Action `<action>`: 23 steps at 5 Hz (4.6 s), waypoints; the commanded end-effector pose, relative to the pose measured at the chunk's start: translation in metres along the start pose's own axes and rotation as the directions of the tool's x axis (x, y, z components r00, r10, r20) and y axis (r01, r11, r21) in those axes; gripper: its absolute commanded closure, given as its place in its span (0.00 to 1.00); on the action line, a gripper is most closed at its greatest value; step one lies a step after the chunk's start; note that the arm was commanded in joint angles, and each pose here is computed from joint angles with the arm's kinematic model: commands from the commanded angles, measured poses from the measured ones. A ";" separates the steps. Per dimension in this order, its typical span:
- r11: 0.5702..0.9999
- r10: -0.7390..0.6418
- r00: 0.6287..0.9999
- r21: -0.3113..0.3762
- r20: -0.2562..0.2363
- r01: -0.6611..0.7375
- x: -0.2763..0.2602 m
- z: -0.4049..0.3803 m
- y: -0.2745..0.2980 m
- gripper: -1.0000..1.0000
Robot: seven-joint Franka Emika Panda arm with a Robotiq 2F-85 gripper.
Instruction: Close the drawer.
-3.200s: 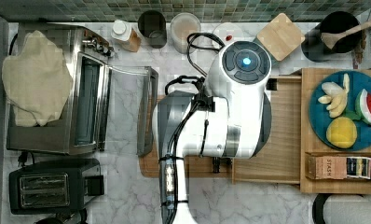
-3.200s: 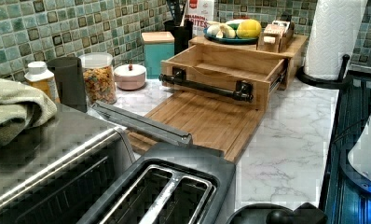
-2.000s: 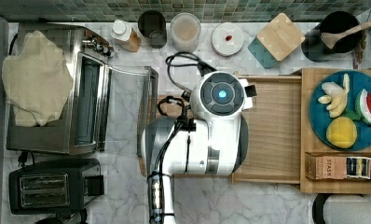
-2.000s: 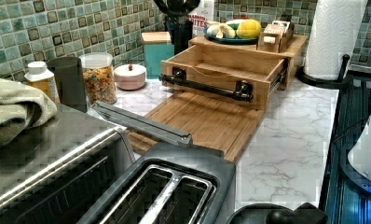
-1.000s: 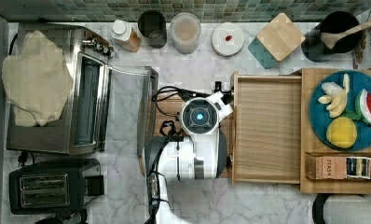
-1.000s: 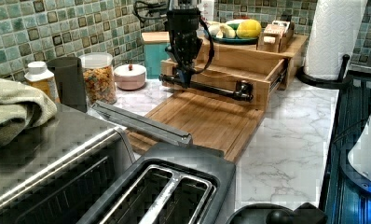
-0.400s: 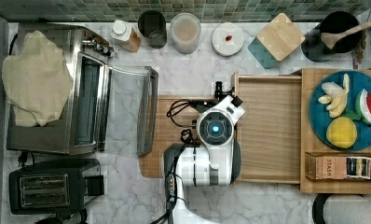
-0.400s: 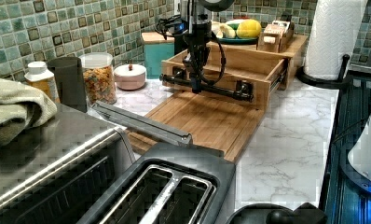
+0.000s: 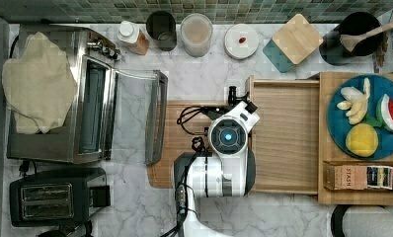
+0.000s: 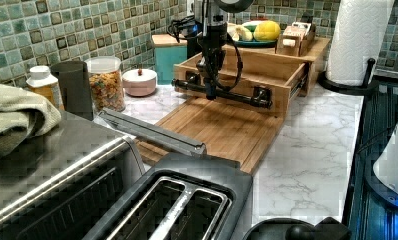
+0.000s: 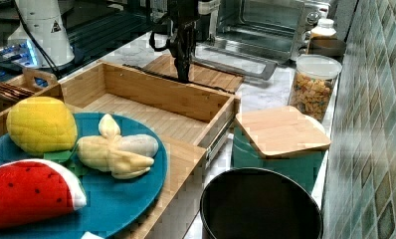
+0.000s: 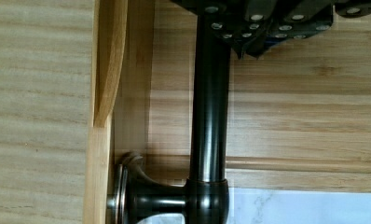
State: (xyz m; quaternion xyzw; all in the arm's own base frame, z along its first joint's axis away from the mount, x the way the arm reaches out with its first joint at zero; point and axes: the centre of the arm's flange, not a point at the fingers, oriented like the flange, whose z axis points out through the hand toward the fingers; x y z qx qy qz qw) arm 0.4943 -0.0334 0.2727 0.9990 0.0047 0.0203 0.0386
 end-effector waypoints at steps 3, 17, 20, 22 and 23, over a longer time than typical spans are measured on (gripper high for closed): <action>0.989 0.029 1.000 -0.148 0.001 -0.029 -0.032 -0.007 0.291 1.00; 0.963 0.212 0.977 -0.174 0.015 -0.206 -0.069 -0.052 0.383 1.00; 0.963 0.213 0.977 -0.175 0.015 -0.207 -0.069 -0.052 0.383 1.00; 0.963 0.212 0.977 -0.175 0.014 -0.207 -0.069 -0.052 0.383 1.00; 0.963 0.212 0.977 -0.175 0.014 -0.206 -0.069 -0.052 0.383 1.00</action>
